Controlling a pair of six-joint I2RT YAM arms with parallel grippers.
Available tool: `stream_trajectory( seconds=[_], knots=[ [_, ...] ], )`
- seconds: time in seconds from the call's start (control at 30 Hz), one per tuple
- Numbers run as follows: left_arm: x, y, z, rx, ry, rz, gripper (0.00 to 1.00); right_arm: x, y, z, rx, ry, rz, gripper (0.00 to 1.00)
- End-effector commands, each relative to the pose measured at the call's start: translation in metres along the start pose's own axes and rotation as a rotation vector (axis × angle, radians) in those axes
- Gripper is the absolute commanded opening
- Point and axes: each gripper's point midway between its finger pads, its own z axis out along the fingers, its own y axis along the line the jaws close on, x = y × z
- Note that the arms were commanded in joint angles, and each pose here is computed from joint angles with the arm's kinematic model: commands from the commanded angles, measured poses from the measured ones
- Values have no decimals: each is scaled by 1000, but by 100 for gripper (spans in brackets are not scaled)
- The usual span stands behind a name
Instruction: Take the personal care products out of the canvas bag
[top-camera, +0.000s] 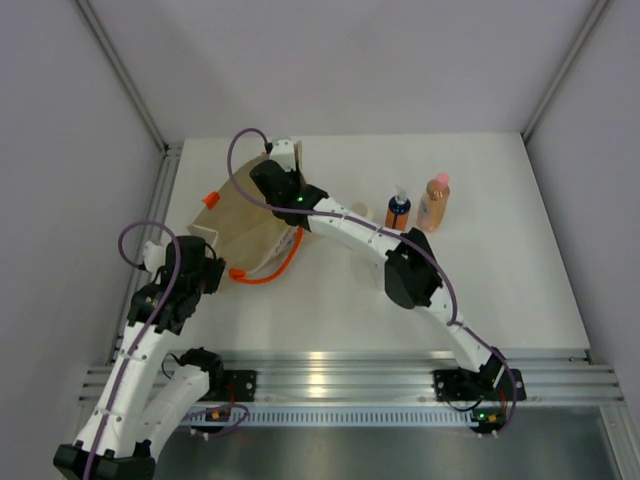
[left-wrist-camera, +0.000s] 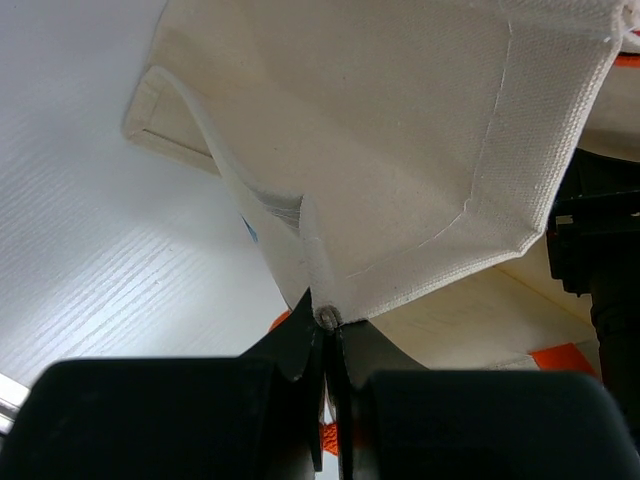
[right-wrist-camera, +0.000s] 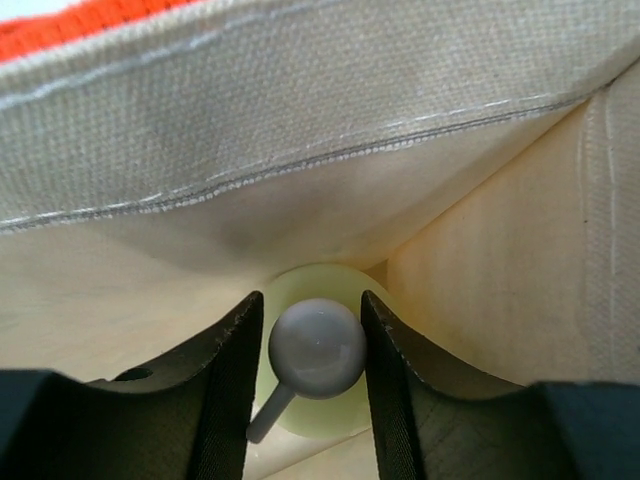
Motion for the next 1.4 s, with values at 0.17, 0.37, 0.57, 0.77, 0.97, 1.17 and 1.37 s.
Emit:
stream_trajectory(
  seconds=[0.17, 0.37, 0.57, 0.77, 0.97, 1.17, 1.37],
  knots=[
    [3, 0, 1, 15, 12, -12, 0, 6, -1, 1, -83, 44, -70, 13],
    [3, 0, 0, 22, 10, -16, 0, 4, -5, -8, -143, 27, -118, 0],
    [3, -1, -1, 27, 11, -16, 0, -1, -9, -7, -182, 24, -129, 0],
    [1, -2, -3, 36, 4, -21, 0, -41, 11, -32, -341, -104, -152, 0],
    [1, -2, -2, 30, 5, -22, 0, -80, 27, -71, -472, -242, -199, 0],
    [1, -2, -3, 31, 4, -21, 0, -106, 41, -103, -567, -345, -261, 0],
    [-1, -4, -4, 38, -3, -27, 0, -120, 49, -114, -619, -379, -278, 0]
  ],
)
